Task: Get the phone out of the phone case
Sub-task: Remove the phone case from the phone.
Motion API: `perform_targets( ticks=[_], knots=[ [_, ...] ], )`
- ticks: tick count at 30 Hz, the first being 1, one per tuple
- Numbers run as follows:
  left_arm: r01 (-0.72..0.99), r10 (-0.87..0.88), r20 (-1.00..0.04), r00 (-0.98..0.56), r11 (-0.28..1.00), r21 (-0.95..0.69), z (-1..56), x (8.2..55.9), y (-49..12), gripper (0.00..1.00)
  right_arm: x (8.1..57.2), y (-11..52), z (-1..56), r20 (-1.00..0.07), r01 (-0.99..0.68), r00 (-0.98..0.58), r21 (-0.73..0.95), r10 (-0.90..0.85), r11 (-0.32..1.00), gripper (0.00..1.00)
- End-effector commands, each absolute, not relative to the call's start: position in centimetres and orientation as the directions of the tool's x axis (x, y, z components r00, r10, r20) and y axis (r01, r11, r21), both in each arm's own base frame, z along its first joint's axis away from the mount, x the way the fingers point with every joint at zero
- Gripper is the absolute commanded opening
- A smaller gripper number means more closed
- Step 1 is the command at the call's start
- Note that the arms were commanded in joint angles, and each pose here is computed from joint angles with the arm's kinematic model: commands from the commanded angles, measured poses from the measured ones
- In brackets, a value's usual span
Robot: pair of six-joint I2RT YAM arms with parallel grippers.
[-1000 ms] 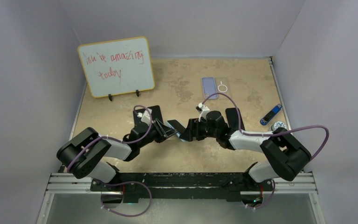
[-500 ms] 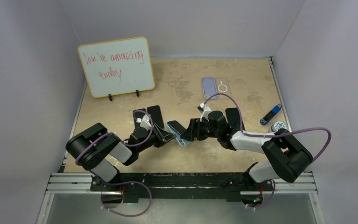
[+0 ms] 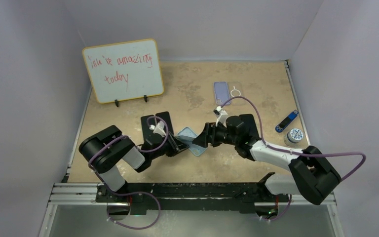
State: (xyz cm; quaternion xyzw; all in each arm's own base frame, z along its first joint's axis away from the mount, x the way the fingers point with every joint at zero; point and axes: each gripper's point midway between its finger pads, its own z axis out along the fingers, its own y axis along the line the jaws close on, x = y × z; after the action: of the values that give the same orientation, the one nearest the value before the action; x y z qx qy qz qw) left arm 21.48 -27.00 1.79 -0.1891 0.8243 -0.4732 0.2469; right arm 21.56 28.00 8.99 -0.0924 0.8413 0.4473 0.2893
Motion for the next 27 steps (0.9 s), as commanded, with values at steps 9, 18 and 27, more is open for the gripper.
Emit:
perform_targets(
  ticks=[9,18,27],
  knots=[
    [-0.029,-0.491,-0.278,-0.826,0.530,-0.848,2.3,21.5,-28.2,0.35,22.4,24.8,8.0,-0.671,-0.439,-0.738,0.557,0.071,0.705,0.00],
    [-0.051,-0.579,-0.273,-0.769,0.480,-0.876,5.5,21.4,-26.4,0.46,23.0,24.6,7.6,-0.707,-0.470,-0.706,0.510,0.040,0.720,0.00],
    [-0.016,-0.628,-0.288,-0.723,0.432,-0.902,9.4,23.7,-27.6,0.52,22.7,25.1,7.7,-0.712,-0.496,-0.701,0.518,0.031,0.696,0.00]
  ],
)
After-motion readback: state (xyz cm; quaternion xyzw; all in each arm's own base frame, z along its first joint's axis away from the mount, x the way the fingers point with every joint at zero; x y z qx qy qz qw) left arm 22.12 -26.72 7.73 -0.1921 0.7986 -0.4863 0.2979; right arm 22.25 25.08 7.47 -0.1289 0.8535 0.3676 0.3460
